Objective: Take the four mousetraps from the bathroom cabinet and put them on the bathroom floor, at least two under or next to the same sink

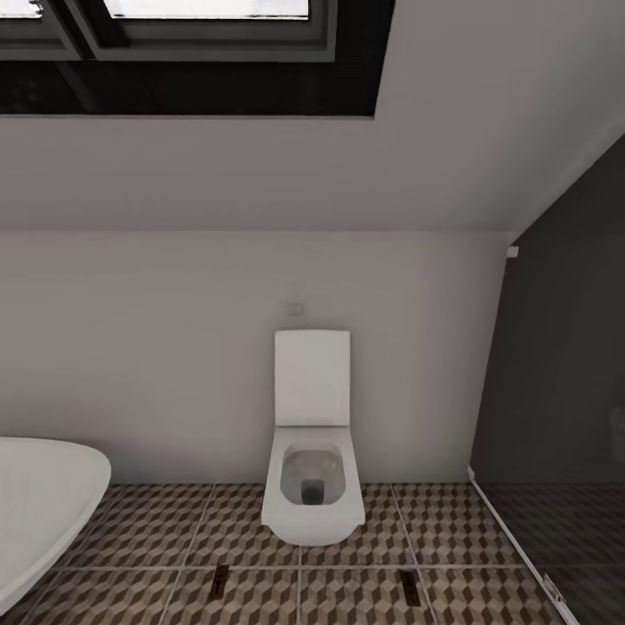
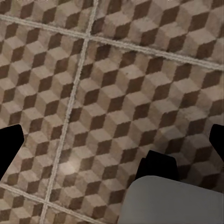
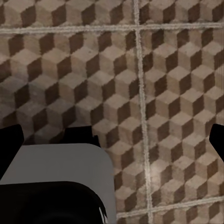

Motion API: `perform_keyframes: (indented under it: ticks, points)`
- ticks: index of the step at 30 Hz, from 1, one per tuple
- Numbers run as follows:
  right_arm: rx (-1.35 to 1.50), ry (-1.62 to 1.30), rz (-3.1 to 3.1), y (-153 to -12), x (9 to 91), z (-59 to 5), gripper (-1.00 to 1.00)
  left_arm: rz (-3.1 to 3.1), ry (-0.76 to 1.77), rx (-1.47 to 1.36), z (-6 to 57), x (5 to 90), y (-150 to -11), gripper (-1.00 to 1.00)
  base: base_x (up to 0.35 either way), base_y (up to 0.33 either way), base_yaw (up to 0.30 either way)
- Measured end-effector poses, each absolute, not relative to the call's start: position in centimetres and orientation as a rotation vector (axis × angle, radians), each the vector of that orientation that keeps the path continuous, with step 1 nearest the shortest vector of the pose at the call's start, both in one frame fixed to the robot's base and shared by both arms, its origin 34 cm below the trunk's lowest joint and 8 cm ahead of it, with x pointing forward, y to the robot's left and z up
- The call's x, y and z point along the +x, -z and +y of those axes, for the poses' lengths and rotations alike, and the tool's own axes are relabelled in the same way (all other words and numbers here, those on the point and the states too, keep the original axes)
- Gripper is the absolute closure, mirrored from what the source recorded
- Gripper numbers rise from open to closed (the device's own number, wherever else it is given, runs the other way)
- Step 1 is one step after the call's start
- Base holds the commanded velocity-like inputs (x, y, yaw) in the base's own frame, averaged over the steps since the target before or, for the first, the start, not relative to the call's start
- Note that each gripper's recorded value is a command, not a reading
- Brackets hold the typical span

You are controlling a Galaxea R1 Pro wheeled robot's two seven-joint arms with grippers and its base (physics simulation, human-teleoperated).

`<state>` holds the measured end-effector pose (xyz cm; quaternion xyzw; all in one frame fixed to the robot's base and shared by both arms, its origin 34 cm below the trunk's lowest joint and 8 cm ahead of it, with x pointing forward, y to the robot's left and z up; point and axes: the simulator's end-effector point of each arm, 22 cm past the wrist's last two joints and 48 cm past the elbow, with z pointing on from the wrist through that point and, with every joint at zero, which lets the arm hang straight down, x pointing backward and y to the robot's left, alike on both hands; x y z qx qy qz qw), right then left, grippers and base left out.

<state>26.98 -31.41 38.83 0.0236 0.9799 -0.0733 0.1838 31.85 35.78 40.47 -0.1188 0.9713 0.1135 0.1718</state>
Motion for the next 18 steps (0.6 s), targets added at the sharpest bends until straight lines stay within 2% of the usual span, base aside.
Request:
perform_keyframes:
  ticks: [18]
  points:
    - [0.054,0.204,2.756,-38.92,27.38,-31.25,-1.00,2.743,-0.307,-0.317,35.29,32.59,-40.62,-1.00,0.000,0.000,0.000]
